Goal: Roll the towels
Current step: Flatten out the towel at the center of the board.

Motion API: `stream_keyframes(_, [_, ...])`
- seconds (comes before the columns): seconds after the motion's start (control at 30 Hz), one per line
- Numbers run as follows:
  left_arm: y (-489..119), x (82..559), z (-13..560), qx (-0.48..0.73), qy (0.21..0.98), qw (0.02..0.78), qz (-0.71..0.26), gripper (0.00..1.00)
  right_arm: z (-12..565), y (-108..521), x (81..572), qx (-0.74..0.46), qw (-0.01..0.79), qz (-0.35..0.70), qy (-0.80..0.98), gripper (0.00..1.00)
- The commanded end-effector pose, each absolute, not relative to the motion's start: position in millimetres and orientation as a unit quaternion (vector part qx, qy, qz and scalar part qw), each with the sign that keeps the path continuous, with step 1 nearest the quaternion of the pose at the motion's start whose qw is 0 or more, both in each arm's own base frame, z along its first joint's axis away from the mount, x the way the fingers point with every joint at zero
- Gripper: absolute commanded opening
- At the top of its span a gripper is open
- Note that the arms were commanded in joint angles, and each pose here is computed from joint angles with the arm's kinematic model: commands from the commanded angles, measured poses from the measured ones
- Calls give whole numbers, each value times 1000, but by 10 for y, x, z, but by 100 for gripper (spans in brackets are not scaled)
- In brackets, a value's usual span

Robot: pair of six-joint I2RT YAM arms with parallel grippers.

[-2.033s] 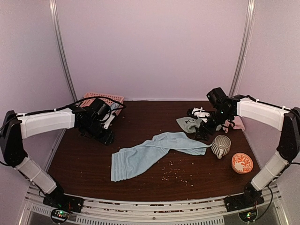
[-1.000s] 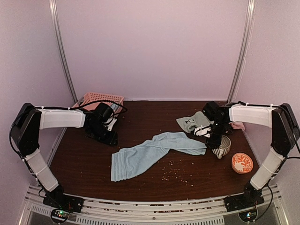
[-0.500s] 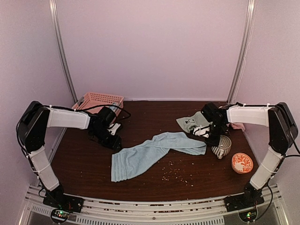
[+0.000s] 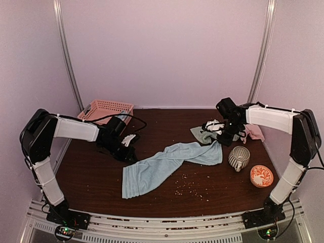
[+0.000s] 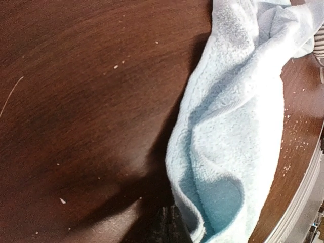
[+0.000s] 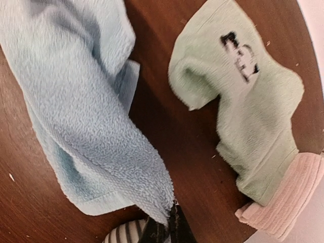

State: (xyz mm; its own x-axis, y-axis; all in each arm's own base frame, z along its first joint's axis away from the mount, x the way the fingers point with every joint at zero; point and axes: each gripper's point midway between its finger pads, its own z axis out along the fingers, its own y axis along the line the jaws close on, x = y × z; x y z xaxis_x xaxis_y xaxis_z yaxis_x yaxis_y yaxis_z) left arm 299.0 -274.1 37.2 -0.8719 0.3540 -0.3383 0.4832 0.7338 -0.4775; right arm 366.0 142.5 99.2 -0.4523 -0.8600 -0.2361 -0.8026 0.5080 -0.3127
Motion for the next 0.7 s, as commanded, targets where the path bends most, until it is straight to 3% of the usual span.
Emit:
stream_keyframes(0.0, [-2855, 3215, 926, 246, 898, 191, -310, 0, 1582, 1635, 3982, -434, 279, -42, 856, 0])
stream_keyframes(0.27, [-2600, 3419, 2160, 253, 876, 331, -243, 0, 3047, 1955, 4245, -358, 439, 87, 819, 0])
stream_keyframes(0.4, [-2522, 3314, 2222, 260, 879, 325, -234, 0, 3546, 2051, 4072, -346, 488, 141, 789, 0])
stream_keyframes(0.47, [-2479, 3260, 1944, 248, 896, 290, -225, 27, 3584, 2045, 4034, -344, 492, 144, 787, 0])
stream_keyframes(0.53, [-2462, 3206, 1620, 223, 910, 264, -232, 46, 3502, 2024, 4031, -345, 484, 138, 792, 0])
stream_keyframes(0.67, [-2614, 3095, 1238, 198, 906, 235, -292, 51, 3311, 2010, 3992, -352, 461, 136, 803, 0])
